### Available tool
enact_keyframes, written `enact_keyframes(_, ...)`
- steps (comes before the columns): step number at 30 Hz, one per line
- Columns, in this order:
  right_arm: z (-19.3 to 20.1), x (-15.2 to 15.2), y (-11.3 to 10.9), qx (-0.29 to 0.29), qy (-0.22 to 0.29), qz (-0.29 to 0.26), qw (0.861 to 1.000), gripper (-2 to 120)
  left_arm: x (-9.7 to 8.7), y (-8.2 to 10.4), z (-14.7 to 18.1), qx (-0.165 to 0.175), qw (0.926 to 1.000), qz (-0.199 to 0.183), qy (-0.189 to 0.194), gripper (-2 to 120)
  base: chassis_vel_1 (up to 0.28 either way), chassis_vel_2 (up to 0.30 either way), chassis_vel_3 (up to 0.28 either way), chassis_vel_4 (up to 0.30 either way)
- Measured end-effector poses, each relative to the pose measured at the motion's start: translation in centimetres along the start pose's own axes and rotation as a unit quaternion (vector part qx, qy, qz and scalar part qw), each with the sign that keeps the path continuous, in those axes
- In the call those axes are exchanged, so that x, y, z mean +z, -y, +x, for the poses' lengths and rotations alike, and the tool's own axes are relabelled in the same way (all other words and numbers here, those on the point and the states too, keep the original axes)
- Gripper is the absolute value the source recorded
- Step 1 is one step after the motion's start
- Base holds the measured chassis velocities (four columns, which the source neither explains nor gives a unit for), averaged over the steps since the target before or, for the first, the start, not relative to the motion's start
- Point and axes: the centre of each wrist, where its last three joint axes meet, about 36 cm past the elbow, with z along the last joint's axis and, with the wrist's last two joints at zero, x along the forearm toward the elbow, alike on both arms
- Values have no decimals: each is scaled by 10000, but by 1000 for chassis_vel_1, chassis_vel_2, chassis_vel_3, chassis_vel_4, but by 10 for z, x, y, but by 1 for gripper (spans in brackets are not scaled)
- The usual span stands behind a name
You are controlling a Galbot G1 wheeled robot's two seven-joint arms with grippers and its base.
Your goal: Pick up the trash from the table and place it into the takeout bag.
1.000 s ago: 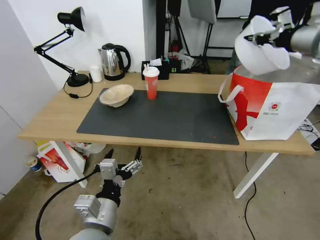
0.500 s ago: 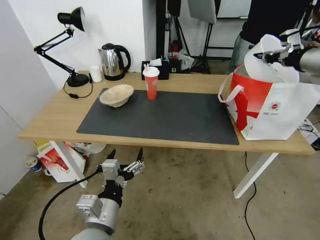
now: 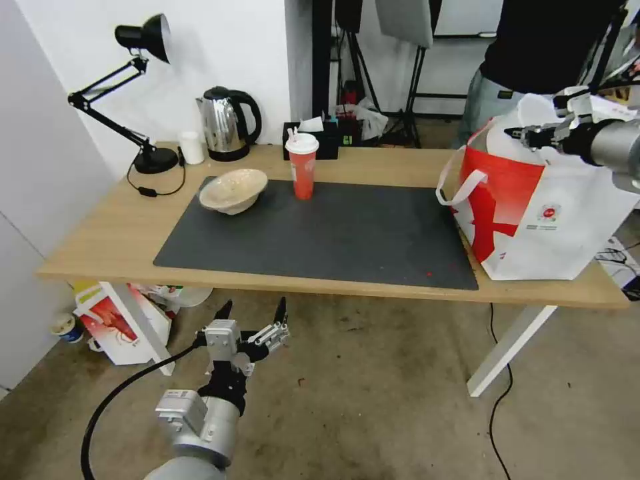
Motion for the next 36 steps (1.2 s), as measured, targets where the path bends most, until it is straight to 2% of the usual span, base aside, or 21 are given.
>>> enact_keyframes(3, -2, 0, 0, 13, 14, 17, 10000, 18, 0, 0, 0, -9, 10000, 1, -1, 100, 0, 0, 0, 0)
enact_keyframes(7, -2, 0, 0, 20, 27, 33, 10000, 26, 0, 0, 0, -17, 10000, -3, 1, 100, 0, 0, 0, 0)
enact_keyframes(10, -3, 0, 0, 57, 39, 90, 9999, 43, 0, -1, 0, -27, 10000, -8, 3, 100, 0, 0, 0, 0)
enact_keyframes(11, -3, 0, 0, 57, 39, 90, 9999, 43, 0, -1, 0, -27, 10000, -8, 3, 100, 0, 0, 0, 0)
enact_keyframes(14, -2, -1, -1, 88, 52, 152, 9998, 58, 0, 0, 0, -29, 10000, -5, 7, 100, 0, 0, 0, 0)
enact_keyframes(15, -2, -1, -1, 88, 52, 152, 9998, 58, 0, 0, 0, -29, 10000, -5, 7, 100, 0, 0, 0, 0)
enact_keyframes(19, 0, -2, -2, 113, 67, 209, 9997, 74, -1, 0, 1, -31, 10000, -4, 9, 100, 0, 0, 0, 0)
enact_keyframes(20, 0, -2, -2, 113, 67, 209, 9997, 74, -1, 0, 1, -31, 10000, -4, 9, 100, 0, 0, 0, 0)
enact_keyframes(22, 2, -3, -5, 87, 96, 246, 9996, 86, -1, 0, 1, -34, 10000, -2, 15, 100, 0, 0, 0, 0)
enact_keyframes(23, 2, -3, -5, 87, 96, 246, 9996, 86, -1, 0, 1, -34, 10000, -2, 15, 100, 0, 0, 0, 0)
enact_keyframes(26, 8, -4, -11, 32, 156, 294, 9994, 97, -2, 0, 1, -35, 10000, -2, 20, 100, 0, 0, 0, 0)
enact_keyframes(36, 25, -5, -14, 30, 383, 276, 9989, 100, -2, 0, 2, -41, 10000, -7, 18, 100, 0, 0, 0, 0)
